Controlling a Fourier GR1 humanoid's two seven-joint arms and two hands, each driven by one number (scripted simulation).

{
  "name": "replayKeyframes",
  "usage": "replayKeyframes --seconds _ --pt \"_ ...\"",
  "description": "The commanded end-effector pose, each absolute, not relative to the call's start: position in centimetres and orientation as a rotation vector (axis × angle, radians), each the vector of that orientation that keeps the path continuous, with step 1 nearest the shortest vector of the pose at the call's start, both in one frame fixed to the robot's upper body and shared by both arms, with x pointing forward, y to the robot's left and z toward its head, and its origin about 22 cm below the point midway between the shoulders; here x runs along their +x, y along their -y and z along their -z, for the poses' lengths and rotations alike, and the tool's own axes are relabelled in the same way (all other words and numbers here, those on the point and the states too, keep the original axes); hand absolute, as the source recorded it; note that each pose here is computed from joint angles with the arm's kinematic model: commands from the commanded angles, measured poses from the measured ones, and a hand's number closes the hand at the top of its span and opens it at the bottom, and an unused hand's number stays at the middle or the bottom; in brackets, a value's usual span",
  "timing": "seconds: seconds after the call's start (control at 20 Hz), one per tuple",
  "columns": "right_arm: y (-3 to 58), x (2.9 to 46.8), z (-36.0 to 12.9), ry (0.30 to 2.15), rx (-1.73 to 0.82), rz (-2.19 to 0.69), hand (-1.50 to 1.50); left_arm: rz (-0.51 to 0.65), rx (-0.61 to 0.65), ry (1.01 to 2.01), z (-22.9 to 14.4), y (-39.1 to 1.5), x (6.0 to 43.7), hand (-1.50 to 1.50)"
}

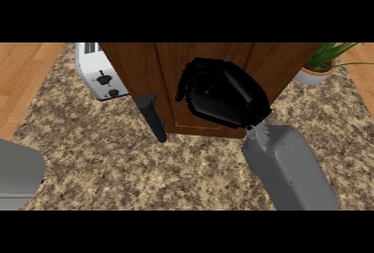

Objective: Pick up the bottled water, place it into the cabinet and close the cabinet

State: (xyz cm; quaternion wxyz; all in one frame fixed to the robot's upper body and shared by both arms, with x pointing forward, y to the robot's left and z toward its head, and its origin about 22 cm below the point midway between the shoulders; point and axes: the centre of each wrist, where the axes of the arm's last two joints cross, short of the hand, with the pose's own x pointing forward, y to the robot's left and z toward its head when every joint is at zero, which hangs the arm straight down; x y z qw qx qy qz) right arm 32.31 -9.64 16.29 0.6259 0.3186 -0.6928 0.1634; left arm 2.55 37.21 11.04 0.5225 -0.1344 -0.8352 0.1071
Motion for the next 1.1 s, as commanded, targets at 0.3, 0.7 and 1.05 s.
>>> replayKeyframes --seconds 0.3,0.7,1.05 --pt "11.2 37.6 -15.4 1.577 0.742 -0.433 1.5 -0.228 -0.315 2.014 -11.8 -38.3 1.6 -1.5" --pt "8.3 38.5 -17.2 1.541 0.771 -0.433 1.5 -0.243 -0.371 1.979 -11.3 -38.2 1.5 -1.5" --pt "7.8 38.3 -17.3 1.507 0.831 -0.456 1.5 -0.239 -0.352 1.986 -12.3 -37.6 1.5 -1.5"
